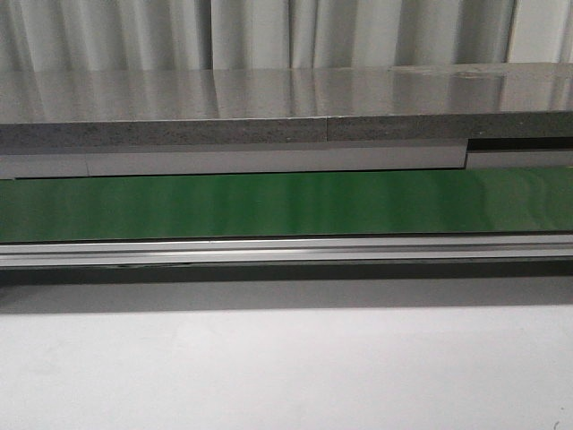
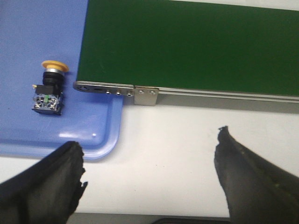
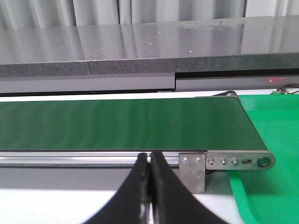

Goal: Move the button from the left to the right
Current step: 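Close the left gripper around the black body of the yellow button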

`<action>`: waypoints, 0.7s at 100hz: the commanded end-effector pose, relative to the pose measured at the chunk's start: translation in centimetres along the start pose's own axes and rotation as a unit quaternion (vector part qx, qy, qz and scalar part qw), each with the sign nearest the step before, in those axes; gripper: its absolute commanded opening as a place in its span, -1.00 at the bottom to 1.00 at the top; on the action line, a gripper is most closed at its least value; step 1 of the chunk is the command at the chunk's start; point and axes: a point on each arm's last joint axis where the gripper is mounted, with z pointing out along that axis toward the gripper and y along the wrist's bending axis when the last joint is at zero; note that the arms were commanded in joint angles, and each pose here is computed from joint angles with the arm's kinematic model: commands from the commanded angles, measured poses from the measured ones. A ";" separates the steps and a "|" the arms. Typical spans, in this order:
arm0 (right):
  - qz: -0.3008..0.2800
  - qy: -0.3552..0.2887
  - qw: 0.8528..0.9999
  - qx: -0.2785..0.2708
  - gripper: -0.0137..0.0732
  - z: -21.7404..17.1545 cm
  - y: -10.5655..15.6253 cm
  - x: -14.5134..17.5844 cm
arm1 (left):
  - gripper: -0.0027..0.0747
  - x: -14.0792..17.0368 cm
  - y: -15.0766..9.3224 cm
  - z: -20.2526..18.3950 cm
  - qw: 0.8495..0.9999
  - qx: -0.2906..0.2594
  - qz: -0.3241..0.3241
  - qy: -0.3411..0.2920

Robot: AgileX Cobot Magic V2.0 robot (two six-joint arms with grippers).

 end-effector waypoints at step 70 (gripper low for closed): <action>-0.004 -0.055 0.998 -0.003 -0.84 -0.3 0.1 -1.3 | 0.48 -7.6 10.2 13.1 0.982 -0.088 -0.139 0.095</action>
